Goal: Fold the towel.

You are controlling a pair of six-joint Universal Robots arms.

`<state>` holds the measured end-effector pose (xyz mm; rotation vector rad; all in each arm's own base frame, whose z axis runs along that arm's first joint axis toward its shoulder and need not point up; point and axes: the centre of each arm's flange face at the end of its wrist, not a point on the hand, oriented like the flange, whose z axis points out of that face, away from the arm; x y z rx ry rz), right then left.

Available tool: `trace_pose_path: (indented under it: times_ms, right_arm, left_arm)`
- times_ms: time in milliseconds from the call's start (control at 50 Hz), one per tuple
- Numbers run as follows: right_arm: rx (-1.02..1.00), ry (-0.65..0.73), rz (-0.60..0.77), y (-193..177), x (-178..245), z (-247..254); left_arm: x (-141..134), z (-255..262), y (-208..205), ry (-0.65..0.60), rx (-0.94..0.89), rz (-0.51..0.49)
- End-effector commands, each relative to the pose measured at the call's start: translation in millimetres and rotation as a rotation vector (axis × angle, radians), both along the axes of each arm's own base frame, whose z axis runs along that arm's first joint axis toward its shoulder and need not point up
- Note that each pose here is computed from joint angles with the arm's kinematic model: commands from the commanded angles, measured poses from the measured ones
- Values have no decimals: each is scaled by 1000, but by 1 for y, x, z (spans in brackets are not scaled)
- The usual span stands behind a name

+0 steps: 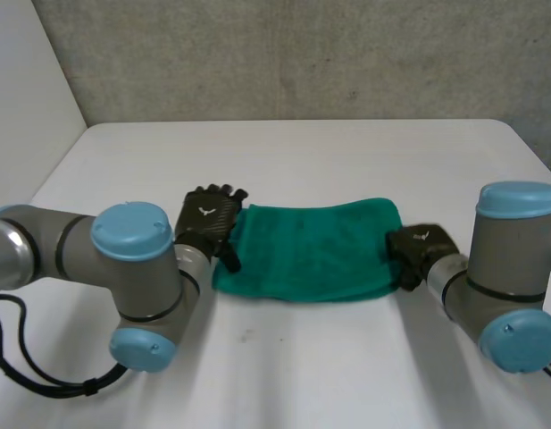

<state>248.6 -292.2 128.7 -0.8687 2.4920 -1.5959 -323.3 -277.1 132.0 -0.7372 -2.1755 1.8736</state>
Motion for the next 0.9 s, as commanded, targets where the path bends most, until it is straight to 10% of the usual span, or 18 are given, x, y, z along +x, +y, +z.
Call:
trace_pose_path:
  times_ms: [20, 140, 340, 460, 560, 900]
  right_arm:
    - [-265, 88, 67, -22, 21, 44]
    - [-439, 58, 326, 32, 110, 84]
    - [-356, 206, 710, 105, 175, 13]
    - [-370, 206, 480, 79, 165, 26]
    - [-306, -62, 253, 42, 140, 64]
    - [144, -123, 217, 22, 121, -8]
  left_arm:
    - [27, 26, 18, -5, 15, 41]
    - [47, 42, 25, 8, -2, 80]
    - [59, 52, 17, 29, -22, 123]
    - [51, 63, 15, 82, -44, 103]
    - [34, 81, 9, 195, -77, 74]
    - [-18, -3, 15, 89, 201, -34]
